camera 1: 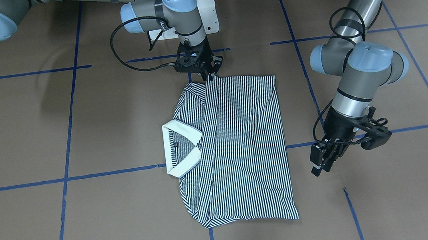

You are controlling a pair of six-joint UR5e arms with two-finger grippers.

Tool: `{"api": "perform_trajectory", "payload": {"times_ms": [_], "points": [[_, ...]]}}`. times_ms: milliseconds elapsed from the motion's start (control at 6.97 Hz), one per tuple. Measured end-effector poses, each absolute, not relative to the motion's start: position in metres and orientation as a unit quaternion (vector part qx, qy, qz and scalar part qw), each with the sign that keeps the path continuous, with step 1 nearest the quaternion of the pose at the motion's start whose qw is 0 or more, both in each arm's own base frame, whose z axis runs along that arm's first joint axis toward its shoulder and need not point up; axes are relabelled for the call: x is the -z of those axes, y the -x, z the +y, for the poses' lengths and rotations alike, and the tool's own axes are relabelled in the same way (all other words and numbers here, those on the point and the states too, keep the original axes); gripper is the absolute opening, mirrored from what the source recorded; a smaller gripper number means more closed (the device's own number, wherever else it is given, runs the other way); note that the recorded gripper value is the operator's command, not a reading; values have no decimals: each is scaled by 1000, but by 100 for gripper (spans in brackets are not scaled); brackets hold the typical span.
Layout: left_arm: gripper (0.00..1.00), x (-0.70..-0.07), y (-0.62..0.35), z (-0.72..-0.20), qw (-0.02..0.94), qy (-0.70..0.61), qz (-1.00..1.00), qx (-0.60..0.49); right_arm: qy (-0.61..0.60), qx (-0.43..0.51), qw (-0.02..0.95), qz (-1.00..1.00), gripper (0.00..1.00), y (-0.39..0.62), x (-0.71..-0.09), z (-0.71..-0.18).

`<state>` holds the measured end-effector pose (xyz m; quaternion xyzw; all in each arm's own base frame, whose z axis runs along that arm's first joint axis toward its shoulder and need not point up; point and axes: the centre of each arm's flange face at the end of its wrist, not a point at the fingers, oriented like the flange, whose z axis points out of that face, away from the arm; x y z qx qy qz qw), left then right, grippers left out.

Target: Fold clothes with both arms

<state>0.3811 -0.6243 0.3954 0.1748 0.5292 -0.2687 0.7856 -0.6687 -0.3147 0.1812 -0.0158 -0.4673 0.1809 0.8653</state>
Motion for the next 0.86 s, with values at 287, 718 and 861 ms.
{"api": "perform_trajectory", "payload": {"times_ms": [287,718,861], "points": [[50,-396,-381,-624,786,-175,529,269,15,-181,863,-472,0,665,-176,-318],[50,-399,-380,-623,786,-171,528,273,22,-176,852,-492,0,624,-157,-359],[50,-400,-381,-623,785,-169,529,275,19,-177,847,-500,0,603,-152,-372]]}}
